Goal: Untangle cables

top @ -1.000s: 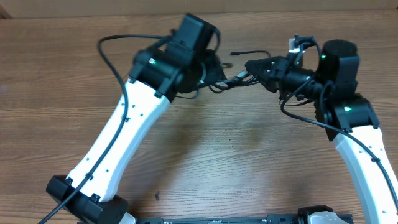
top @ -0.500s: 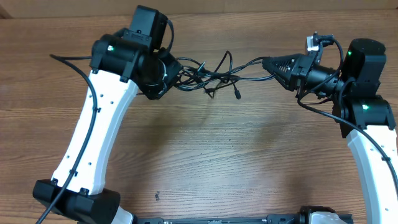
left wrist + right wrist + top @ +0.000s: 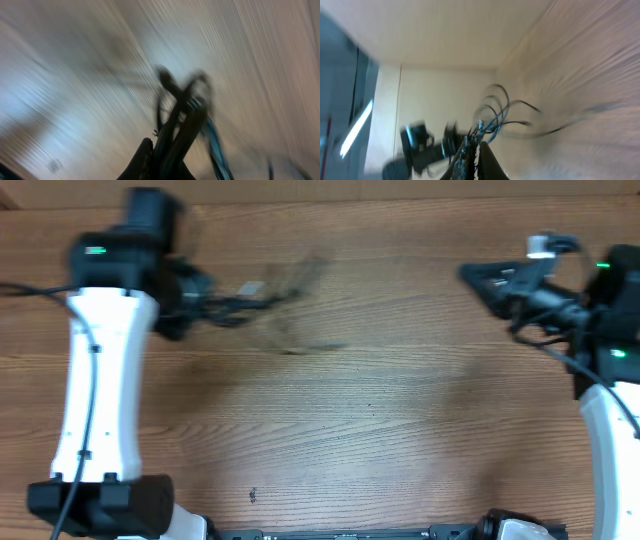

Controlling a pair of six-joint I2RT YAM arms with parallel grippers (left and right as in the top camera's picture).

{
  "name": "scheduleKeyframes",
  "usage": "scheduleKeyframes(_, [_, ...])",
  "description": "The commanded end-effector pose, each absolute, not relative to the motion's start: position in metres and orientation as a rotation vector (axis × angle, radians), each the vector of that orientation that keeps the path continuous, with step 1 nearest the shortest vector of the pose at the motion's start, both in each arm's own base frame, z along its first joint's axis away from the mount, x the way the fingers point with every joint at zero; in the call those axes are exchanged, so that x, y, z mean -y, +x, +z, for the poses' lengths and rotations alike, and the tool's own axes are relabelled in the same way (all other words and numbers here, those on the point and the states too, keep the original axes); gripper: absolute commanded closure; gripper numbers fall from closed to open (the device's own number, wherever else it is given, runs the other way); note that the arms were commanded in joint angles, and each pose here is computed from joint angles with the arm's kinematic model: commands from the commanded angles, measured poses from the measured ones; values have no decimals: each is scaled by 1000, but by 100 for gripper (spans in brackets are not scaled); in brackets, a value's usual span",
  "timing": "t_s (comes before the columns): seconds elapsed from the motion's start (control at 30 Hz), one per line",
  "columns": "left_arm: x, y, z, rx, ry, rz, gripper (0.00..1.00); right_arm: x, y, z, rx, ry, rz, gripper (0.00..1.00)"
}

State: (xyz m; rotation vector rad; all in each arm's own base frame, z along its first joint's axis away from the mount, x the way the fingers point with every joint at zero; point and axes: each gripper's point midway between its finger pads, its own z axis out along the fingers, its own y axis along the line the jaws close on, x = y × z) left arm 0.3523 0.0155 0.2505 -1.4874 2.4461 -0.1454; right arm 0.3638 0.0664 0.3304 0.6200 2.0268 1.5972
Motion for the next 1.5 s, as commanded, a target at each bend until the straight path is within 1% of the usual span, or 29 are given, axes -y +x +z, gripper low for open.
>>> scheduleKeyframes(0.0, [-78,339,259,-2293,-1539,164,96,-63,363,341,-2002,585,1564,96])
scheduleKeyframes(0.07, [-79,336,256,-2321,-1567,115,96,-63,363,341,-2002,585,1563,96])
scheduleKeyframes(0.2, [-64,343,255,-2424,-1450,1,96,-63,363,341,-2003,584,1564,96])
scheduleKeyframes(0.23, [-59,344,255,-2445,-1431,-29,96,-64,363,341,-2004,583,1566,92])
scheduleKeyframes(0.27, [-55,345,254,-2465,-1410,-56,96,-66,362,340,-2008,580,1570,82])
scheduleKeyframes(0.33, [-40,348,254,-2514,-1372,-162,96,-71,360,341,-2016,499,1556,54])
scheduleKeyframes(0.4, [-14,356,258,-2579,-1266,-366,96,-84,357,342,-2025,356,1524,23])
scheduleKeyframes(0.43, [-2,360,261,-2595,-1215,-465,96,-92,355,342,-2026,258,1496,14])
scheduleKeyframes(0.47, [10,364,265,-2604,-1175,-564,96,-101,352,342,-2021,143,1459,9])
scheduleKeyframes(0.5, [19,366,269,-2608,-1137,-646,96,-111,348,340,-2017,36,1427,8])
scheduleKeyframes(0.57, [49,375,288,-2604,-947,-920,96,-136,337,335,-1998,-216,1356,5])
scheduleKeyframes(0.63, [66,374,299,-2596,-845,-1073,96,-160,327,326,-1990,-392,1303,5])
scheduleKeyframes(0.77, [82,371,307,-2602,-747,-1177,96,-185,323,303,-2094,-411,1192,5])
scheduleKeyframes(0.87, [95,368,308,-2621,-718,-1190,96,-208,313,296,-2121,-470,1210,5])
scheduleKeyframes(0.93, [105,368,309,-2629,-703,-1202,96,-224,304,291,-2137,-521,1238,8])
scheduleKeyframes(1.07, [126,367,311,-2640,-624,-1218,96,-248,294,270,-2211,-570,1237,10])
scheduleKeyframes(1.2, [134,366,303,-2675,-571,-1103,96,-263,286,263,-2184,-699,1194,10])
scheduleKeyframes(1.27, [138,366,300,-2682,-484,-1051,96,-267,283,263,-2160,-748,1183,10])
scheduleKeyframes(1.3, [143,367,300,-2676,-373,-1016,96,-268,282,264,-2150,-765,1182,10])
scheduleKeyframes(1.37, [145,372,294,-2663,-173,-861,96,-270,280,267,-2133,-776,1196,10])
scheduleKeyframes(1.4, [139,375,288,-2659,-62,-702,96,-270,281,267,-2128,-777,1194,10])
scheduleKeyframes(1.47, [126,381,280,-2649,49,-463,96,-270,282,268,-2115,-785,1188,10])
